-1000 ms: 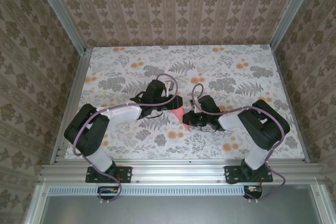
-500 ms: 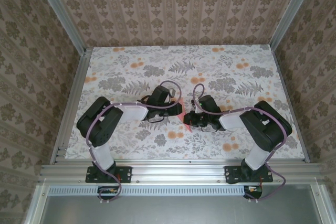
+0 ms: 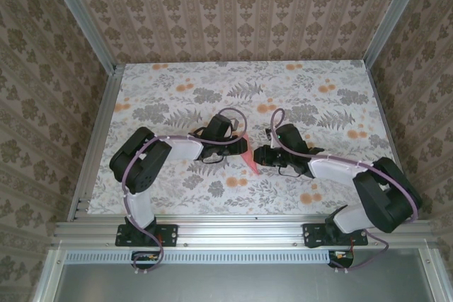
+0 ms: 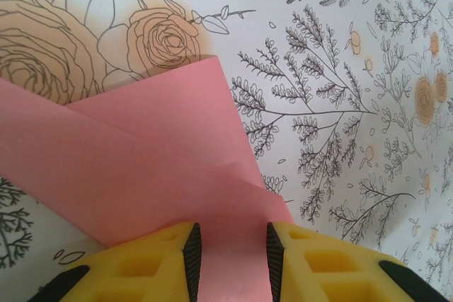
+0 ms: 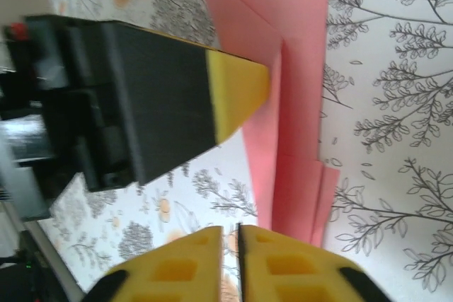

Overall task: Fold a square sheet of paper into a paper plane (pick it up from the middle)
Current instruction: Fold the wing for the fifth time at the center of the table.

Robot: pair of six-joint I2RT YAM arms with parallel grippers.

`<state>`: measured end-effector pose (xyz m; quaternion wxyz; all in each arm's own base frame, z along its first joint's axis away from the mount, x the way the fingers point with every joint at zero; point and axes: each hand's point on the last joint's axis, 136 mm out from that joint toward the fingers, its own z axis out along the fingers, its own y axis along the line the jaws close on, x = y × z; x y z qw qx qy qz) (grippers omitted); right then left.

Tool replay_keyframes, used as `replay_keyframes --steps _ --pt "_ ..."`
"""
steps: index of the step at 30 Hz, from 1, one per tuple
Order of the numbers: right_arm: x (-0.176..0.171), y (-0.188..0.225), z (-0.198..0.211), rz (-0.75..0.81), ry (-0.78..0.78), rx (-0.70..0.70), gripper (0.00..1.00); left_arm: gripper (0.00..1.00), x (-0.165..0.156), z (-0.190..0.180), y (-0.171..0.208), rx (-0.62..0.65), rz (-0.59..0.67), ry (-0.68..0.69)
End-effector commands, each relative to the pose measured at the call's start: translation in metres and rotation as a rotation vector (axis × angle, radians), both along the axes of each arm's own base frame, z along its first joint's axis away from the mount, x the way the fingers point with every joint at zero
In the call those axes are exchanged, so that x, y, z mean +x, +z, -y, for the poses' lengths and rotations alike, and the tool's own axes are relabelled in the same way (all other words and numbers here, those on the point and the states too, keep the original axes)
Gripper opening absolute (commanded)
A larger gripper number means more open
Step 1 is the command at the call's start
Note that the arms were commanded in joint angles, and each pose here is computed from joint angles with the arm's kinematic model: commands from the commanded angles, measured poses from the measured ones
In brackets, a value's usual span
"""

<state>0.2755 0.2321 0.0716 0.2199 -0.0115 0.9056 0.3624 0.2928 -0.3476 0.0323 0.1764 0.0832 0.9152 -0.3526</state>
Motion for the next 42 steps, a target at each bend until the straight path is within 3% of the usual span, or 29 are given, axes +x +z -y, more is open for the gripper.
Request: replay_keyframes --steps 1,5,17,28,37,42 --pt "-0.010 0.010 -0.012 -0.017 0.082 0.040 0.09 0.33 0.002 0.005 0.000 0.000 -0.002 -0.009" --pt "-0.010 0.006 -0.026 -0.071 0.121 0.058 0.03 0.33 0.002 0.006 0.001 0.001 -0.003 -0.014" --pt "-0.003 -0.030 -0.030 -0.216 0.084 0.032 0.01 0.33 -0.002 0.005 0.000 0.004 -0.012 -0.025" --pt "-0.034 -0.067 -0.012 -0.377 0.087 -0.027 0.01 0.32 -0.003 -0.001 -0.007 0.034 -0.026 -0.010" --pt "-0.044 -0.059 -0.019 -0.417 0.126 0.033 0.02 0.32 -0.005 -0.005 -0.012 0.048 -0.047 0.000" --pt "-0.048 -0.077 -0.002 -0.432 0.098 -0.076 0.02 0.32 -0.005 -0.004 -0.011 0.044 -0.049 -0.001"
